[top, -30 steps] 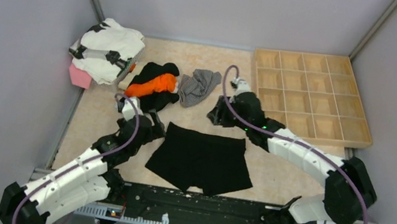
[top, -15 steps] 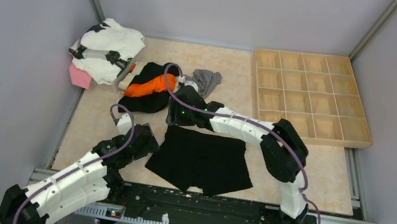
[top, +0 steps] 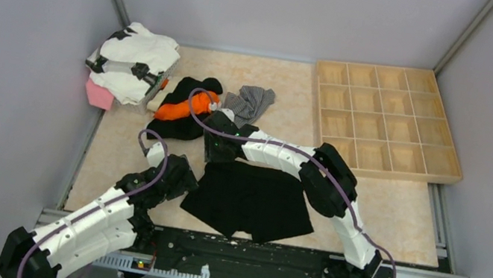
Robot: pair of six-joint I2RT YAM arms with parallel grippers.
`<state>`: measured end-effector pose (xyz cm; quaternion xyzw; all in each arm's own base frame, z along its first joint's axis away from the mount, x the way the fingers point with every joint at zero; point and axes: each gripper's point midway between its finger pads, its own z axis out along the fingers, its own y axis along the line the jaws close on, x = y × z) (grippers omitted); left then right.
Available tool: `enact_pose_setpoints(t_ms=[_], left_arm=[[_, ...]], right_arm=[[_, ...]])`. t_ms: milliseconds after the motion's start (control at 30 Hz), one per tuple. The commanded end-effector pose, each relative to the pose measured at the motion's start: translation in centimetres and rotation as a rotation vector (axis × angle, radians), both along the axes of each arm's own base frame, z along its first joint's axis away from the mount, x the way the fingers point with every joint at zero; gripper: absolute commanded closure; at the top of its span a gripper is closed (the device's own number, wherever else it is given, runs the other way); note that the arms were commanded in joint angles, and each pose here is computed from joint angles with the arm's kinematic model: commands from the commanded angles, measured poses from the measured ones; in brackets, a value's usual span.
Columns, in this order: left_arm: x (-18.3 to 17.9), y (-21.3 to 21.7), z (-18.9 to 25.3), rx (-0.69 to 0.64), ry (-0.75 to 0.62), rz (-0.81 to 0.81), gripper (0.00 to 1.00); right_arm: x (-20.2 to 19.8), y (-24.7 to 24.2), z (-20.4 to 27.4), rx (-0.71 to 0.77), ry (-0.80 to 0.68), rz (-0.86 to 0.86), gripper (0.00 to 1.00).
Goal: Roll the underwear
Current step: Flatten out the underwear at the center of the board, then fold the underwear at the center of the board.
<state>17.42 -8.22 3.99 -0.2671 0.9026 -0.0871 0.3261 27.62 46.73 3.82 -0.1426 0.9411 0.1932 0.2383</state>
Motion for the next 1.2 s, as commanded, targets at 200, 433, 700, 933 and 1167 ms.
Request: enact_pose_setpoints(t_ms=[200,433,700,933,1167], left_arm=[[0.3,-1.1,0.0,-0.024,-0.006,-0.064,0.06],[0.2,-1.7,-0.1,-0.034,0.000,-0.104,0.08],[0.1,-2.1,-0.8,-0.038,0.009,-0.138,0.09],[0.4,-3.2,-1.0,-0.036,0.006,-0.225,0.24],[-0.1,-4.0,-1.4,-0.058,0.032,-0.283,0.32]], right_arm=[[0.9,1.4,0.8,-0.007,-0.048,0.012,0.61],[1.0,1.7,0.9,0.002,-0.047,0.019,0.77],[1.6,0.8,2.1,-0.003,-0.089,-0.009,1.00],[2.5,-0.4,3.5,0.018,-0.109,-0.034,1.00],[2.8,-1.2,3.3,0.006,-0.118,-0.053,1.00]])
